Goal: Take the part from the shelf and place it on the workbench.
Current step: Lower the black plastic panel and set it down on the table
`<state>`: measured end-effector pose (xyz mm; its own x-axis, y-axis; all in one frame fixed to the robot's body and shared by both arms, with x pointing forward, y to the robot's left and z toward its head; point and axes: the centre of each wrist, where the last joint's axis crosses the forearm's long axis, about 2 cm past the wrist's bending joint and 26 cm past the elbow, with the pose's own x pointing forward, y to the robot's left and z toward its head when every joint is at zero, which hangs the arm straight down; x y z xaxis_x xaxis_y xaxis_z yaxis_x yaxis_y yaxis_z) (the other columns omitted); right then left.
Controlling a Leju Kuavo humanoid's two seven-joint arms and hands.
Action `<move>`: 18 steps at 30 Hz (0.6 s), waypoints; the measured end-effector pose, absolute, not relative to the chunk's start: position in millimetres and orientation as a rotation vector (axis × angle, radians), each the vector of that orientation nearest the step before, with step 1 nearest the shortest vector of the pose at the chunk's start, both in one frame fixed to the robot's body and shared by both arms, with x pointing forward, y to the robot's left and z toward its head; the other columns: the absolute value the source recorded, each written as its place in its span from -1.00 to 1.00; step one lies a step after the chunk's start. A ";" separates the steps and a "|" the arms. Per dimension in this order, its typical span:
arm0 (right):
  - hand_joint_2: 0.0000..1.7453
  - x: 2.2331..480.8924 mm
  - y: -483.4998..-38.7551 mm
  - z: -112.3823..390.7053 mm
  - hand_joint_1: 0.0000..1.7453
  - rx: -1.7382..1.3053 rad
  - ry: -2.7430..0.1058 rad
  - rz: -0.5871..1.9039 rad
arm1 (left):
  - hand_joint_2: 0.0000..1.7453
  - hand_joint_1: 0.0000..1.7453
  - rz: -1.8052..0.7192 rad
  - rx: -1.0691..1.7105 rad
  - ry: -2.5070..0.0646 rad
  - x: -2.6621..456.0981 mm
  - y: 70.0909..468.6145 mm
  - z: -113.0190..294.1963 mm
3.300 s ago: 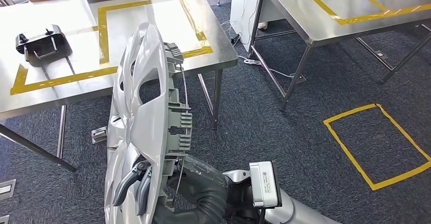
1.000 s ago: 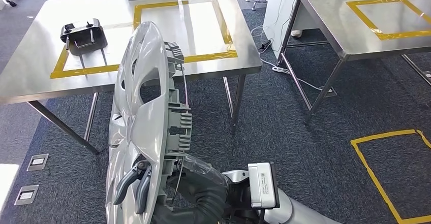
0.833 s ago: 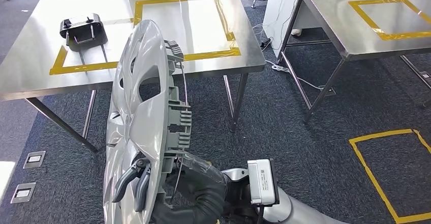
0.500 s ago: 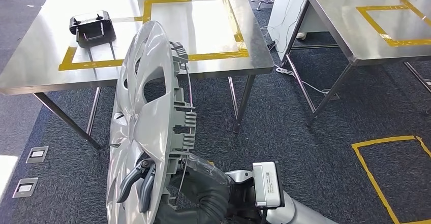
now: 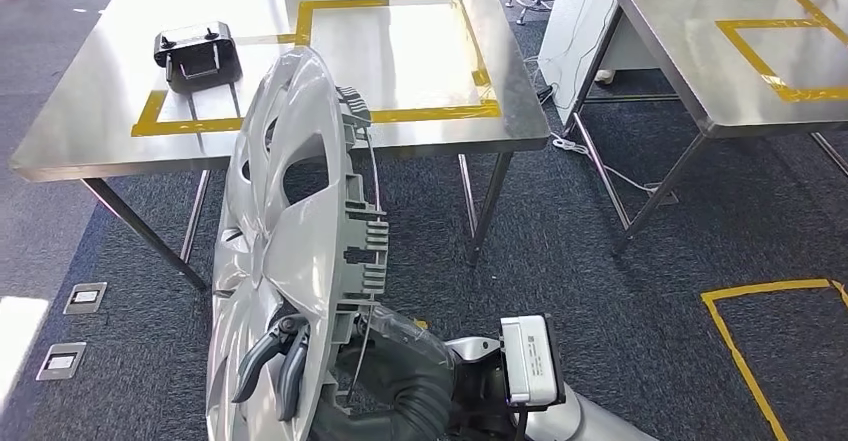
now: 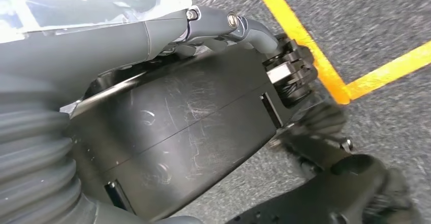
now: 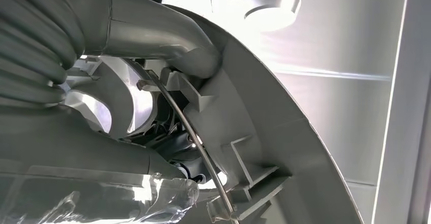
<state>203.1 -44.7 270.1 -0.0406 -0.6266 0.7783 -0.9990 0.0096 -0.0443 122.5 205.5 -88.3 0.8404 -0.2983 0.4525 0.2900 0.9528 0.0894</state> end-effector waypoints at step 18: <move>1.00 201.6 -37.7 272.8 1.00 1.689 -1.724 0.847 | 1.00 -1.00 -0.320 0.026 -0.478 127.7 204.9 -86.7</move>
<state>201.6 -37.7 272.8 -0.0347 -0.6340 0.7725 -0.9990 -0.0005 -0.0453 127.7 204.9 -86.7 0.8393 -0.3085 0.4476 0.2962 0.9499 0.0992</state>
